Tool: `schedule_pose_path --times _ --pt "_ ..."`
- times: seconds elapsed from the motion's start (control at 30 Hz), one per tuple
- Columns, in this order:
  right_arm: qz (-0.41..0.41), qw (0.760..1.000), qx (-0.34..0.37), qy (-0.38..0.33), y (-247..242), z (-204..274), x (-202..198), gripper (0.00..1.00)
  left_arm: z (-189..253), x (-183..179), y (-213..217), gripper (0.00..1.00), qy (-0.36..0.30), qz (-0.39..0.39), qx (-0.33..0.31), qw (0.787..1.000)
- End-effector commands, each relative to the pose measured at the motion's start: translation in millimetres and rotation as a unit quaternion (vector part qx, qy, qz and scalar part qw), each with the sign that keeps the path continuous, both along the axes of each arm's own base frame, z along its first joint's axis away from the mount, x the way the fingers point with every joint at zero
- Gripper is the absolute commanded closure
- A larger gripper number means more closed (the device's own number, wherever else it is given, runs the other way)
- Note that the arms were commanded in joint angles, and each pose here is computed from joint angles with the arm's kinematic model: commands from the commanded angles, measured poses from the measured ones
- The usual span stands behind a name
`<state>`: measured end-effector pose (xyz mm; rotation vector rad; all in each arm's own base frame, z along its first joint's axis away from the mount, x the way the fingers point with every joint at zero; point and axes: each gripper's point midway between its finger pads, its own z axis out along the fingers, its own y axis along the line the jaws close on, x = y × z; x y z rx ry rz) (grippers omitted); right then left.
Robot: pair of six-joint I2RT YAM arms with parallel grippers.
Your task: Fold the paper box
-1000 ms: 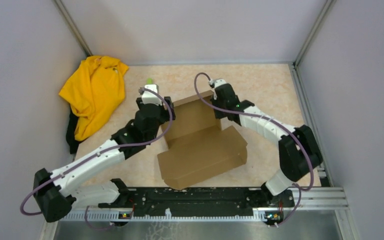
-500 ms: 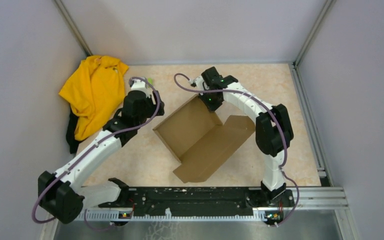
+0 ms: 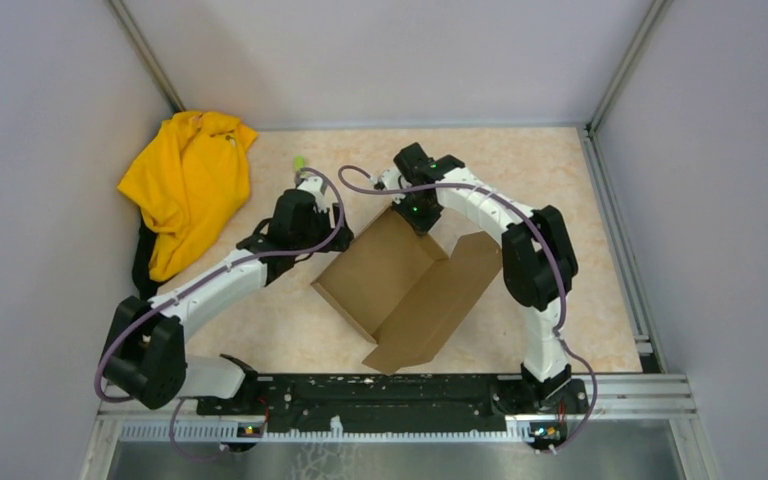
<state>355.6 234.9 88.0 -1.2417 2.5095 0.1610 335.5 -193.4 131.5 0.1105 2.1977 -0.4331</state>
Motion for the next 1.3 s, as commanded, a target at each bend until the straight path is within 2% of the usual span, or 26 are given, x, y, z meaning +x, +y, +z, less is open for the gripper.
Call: schedule_pose_path --times 0.0,0.23,0.47,0.73,0.9,1.0,1.07,1.13,1.17,1.27 --pt "0.019 1.0 0.012 -0.012 14.5 9.5 4.3 1.0 6.0 1.6 -9.7 0.25 -0.015 -0.021 -0.023 0.999" --pt "0.021 1.0 0.002 -0.008 14.9 -1.5 5.5 1.0 36.8 -3.4 -3.5 0.25 -0.053 -0.018 -0.032 0.998" --pt "0.021 1.0 -0.001 -0.005 18.0 -8.5 8.1 1.0 52.4 -15.6 -12.1 0.25 -0.048 -0.05 -0.053 0.996" --pt "0.025 1.0 0.003 -0.005 27.3 -11.2 10.3 1.0 12.4 -27.9 -23.0 0.27 0.014 -0.081 -0.027 0.996" --pt "0.031 0.999 0.012 -0.011 36.0 -5.7 11.2 1.0 -15.1 -26.4 -24.7 0.31 0.04 -0.074 0.01 0.996" --pt "0.031 0.999 0.021 -0.019 40.4 1.5 13.0 1.0 -31.5 -24.9 -25.9 0.39 0.064 -0.072 0.028 0.995" --pt "0.027 0.999 0.026 -0.026 41.8 8.8 15.5 0.96 -39.5 -22.9 -25.0 0.54 0.074 -0.064 0.037 0.994" --pt "0.019 0.998 0.034 -0.042 43.5 19.2 20.1 0.87 -44.1 -19.7 -21.3 0.65 0.077 -0.05 0.048 0.995" --pt "0.011 0.998 0.041 -0.053 44.8 26.2 23.3 0.82 -47.0 -19.9 -21.0 0.68 0.081 -0.049 0.051 0.994" --pt "-0.017 0.994 0.068 -0.088 45.8 53.3 36.2 0.76 -54.0 -18.7 -17.4 0.73 0.094 -0.036 0.063 0.993"
